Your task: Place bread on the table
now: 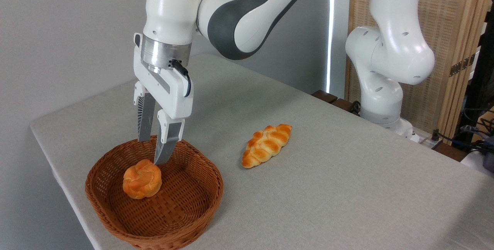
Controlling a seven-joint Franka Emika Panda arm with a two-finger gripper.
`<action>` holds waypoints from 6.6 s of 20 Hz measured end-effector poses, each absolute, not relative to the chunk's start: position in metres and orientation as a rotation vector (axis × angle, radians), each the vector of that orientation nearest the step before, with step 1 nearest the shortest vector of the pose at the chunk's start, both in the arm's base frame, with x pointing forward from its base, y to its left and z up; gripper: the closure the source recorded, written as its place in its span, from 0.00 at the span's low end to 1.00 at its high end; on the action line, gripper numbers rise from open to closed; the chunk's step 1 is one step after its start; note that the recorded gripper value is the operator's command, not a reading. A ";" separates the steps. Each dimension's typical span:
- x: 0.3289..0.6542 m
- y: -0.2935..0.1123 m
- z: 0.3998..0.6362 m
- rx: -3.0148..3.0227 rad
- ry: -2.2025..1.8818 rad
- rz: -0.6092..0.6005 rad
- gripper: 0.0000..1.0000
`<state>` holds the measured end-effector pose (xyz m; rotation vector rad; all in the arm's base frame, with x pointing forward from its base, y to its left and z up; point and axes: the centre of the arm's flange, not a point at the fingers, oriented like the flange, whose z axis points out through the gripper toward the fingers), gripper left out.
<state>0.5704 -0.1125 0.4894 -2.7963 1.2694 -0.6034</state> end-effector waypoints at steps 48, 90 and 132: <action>0.591 -0.145 0.418 -2.618 1.400 -0.638 0.58; 0.413 -0.161 0.476 -2.768 1.608 -0.239 0.50; 0.442 -0.134 0.557 -2.878 1.421 -0.202 0.00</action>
